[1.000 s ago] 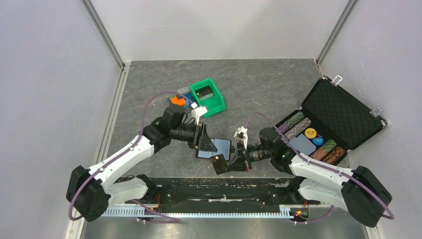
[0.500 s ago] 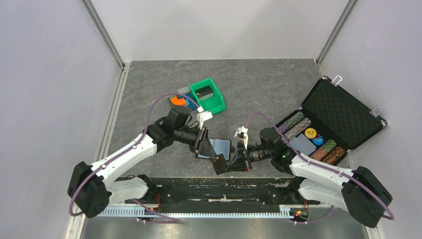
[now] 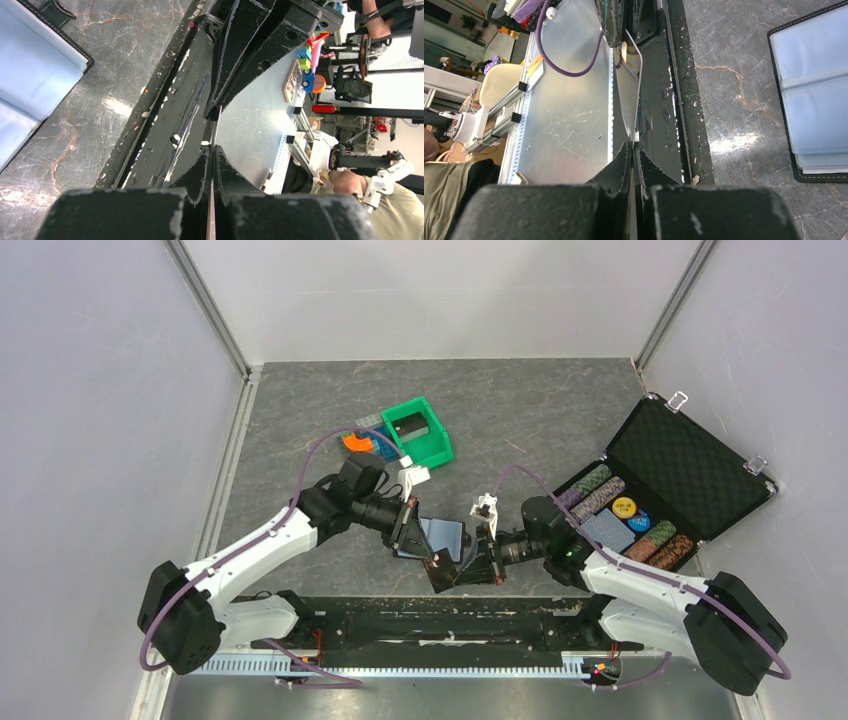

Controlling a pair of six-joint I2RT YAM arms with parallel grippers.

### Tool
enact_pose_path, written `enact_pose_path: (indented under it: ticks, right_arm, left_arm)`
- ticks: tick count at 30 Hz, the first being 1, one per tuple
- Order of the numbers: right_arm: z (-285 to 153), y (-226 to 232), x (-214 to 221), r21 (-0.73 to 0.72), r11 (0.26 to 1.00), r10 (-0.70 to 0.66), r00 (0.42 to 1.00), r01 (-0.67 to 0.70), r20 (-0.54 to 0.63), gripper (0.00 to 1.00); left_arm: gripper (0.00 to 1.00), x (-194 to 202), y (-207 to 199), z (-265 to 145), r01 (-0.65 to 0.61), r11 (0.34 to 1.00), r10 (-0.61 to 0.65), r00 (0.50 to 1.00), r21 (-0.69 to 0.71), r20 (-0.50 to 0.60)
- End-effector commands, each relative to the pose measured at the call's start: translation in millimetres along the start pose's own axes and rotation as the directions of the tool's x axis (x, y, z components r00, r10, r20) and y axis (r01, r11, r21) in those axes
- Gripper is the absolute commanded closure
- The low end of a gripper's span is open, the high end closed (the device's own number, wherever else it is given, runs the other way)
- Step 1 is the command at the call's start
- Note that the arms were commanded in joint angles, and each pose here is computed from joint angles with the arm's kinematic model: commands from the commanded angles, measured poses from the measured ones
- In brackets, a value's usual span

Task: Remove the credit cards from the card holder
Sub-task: Place the credit card in the storage box.

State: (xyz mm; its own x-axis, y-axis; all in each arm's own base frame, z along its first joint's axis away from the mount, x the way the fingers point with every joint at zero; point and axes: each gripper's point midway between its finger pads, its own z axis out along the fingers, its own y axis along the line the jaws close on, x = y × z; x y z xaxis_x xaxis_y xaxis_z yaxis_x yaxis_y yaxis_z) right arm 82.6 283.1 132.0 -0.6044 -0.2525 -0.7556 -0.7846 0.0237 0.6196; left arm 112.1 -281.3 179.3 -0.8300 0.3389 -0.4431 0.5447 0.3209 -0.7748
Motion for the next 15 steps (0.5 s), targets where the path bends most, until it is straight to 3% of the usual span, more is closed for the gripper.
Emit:
enact_pose_path:
  ticks: [1,5,8,12,15]
  right_arm:
    - [2,0,-13,0.000,0.999,-0.043,0.998,0.043,0.037,0.97]
    - [1,-4,-25,0.039,0.998,-0.049,0.997,0.047,0.064,0.84]
    - [-5,-14,-39,0.115,0.993,-0.053,0.993,0.040,0.108,0.60]
    - [-16,-18,-50,0.152,0.988,-0.064,0.987,0.042,0.146,0.42]
    - [-22,-22,-53,0.191,0.981,-0.076,0.984,0.045,0.161,0.17]
  left_arm:
    - [0.98,-16,-11,-7,-0.089,0.996,0.090,0.995,-0.014,0.050]
    - [0.98,-25,-8,-7,-0.088,0.995,0.092,0.991,-0.042,0.097]
    - [0.98,-32,-1,-6,-0.066,0.994,0.076,0.990,-0.084,0.119]
    - [0.98,-49,21,-11,0.033,0.981,0.002,0.983,-0.189,0.182]
    - [0.98,-70,33,-22,0.127,0.967,-0.062,0.958,-0.219,0.280]
